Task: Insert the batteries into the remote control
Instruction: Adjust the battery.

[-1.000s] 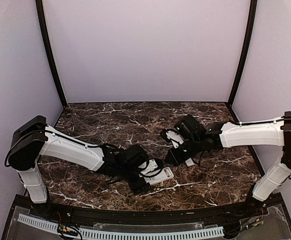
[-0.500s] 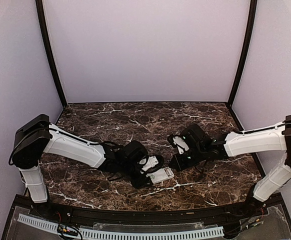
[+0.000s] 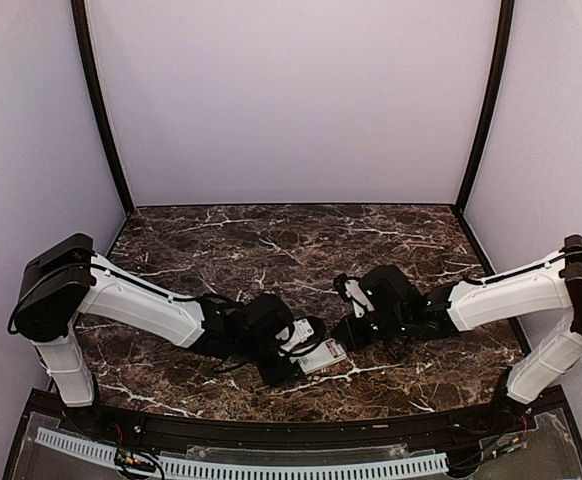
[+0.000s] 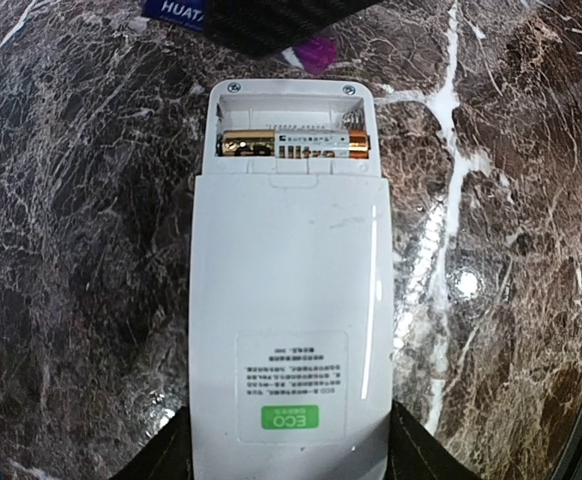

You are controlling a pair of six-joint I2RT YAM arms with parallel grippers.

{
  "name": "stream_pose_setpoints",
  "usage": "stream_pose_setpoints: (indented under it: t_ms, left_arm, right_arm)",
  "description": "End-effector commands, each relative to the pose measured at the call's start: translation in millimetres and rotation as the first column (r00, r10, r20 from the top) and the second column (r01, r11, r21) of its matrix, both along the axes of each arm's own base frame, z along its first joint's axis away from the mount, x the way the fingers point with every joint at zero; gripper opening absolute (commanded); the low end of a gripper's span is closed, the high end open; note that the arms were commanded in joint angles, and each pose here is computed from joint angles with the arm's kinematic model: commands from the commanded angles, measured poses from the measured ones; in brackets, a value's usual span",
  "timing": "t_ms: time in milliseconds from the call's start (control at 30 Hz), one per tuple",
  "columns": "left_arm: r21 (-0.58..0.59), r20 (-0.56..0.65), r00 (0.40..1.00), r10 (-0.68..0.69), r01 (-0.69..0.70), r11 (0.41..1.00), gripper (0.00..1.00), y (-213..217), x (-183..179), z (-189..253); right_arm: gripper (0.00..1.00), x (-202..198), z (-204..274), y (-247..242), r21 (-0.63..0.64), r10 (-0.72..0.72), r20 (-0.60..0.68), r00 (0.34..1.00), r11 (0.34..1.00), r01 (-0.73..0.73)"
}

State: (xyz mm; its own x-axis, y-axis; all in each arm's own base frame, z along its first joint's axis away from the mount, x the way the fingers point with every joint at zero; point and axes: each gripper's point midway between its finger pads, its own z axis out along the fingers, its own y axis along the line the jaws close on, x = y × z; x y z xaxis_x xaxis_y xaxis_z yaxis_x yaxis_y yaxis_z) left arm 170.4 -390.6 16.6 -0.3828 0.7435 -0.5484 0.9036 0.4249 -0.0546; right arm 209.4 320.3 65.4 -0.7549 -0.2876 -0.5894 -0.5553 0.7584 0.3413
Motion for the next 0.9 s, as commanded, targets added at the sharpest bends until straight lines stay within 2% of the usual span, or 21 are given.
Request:
stream_pose_setpoints:
  t_ms: [0, 300, 500, 600, 767, 867]
  left_arm:
    - [0.233, -0.119, 0.992, 0.047, -0.019, 0.972, 0.62, 56.7, -27.5, -50.2]
    - [0.189, -0.117, 0.993, 0.033, -0.01, 0.982, 0.71, 52.1, -28.7, -38.6]
    - [0.097, -0.101, 0.995, 0.01, 0.0, 0.995, 0.76, 31.4, -24.2, -14.9]
    - [0.012, -0.069, 0.997, -0.019, 0.02, 1.0, 0.77, 13.9, -19.2, 9.8]
    - [-0.171, -0.037, 0.998, -0.046, 0.039, 0.985, 0.78, -18.9, -10.8, 52.2]
    - [-0.31, -0.085, 0.996, -0.012, -0.015, 0.951, 0.72, -42.9, 6.3, 76.0]
  right_arm:
    - [0.0, 7.1, -9.0, 6.9, 0.009, 0.014, 0.06, 0.998, 1.0, -0.015]
    - [0.0, -2.9, -26.9, -1.0, 0.005, 0.013, 0.016, 1.0, 1.0, -0.013]
    - [0.0, -9.5, -42.1, -2.1, -0.016, 0.061, 0.008, 0.998, 0.998, -0.06]
    - [0.0, -10.1, -51.8, -7.1, -0.063, 0.073, 0.005, 0.997, 0.995, -0.073]
    - [0.0, -16.1, -51.3, -10.1, -0.051, 0.1, 0.015, 0.995, 0.994, -0.099]
    - [0.0, -20.4, -54.9, -9.5, -0.052, 0.126, 0.002, 0.992, 0.991, -0.126]
